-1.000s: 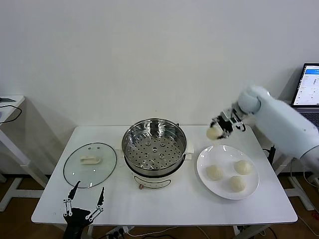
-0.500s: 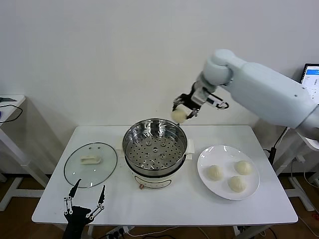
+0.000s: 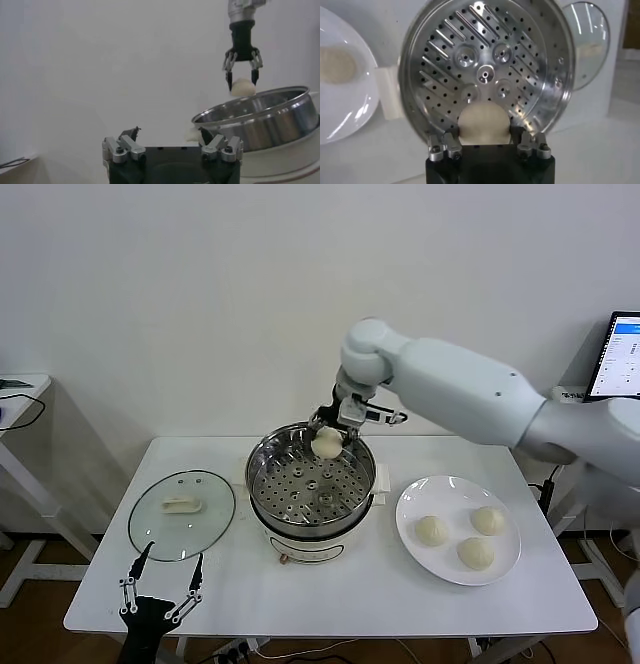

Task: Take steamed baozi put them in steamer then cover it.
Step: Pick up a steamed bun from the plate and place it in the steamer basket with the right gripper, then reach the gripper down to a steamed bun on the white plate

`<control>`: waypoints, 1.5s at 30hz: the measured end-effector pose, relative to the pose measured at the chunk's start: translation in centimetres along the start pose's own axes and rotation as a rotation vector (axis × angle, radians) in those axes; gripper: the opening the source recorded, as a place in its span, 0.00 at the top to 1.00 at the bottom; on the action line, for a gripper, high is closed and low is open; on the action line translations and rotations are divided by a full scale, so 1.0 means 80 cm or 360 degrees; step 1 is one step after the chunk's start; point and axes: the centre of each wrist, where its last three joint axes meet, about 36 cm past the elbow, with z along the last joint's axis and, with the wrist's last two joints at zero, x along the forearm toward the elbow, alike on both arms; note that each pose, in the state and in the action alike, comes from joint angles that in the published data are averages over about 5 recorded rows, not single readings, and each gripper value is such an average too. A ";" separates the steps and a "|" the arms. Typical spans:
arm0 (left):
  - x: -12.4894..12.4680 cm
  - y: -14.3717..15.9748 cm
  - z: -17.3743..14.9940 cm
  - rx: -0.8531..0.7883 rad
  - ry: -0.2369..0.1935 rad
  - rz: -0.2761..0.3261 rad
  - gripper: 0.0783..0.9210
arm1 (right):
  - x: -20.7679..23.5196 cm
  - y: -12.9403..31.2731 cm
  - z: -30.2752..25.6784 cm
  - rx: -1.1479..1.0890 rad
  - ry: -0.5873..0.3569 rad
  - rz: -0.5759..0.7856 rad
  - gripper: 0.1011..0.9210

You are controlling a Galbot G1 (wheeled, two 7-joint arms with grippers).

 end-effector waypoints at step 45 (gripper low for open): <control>-0.001 0.009 0.005 -0.0024 -0.0014 -0.0013 0.12 | 0.082 0.087 0.053 -0.0918 -0.0075 0.0053 0.12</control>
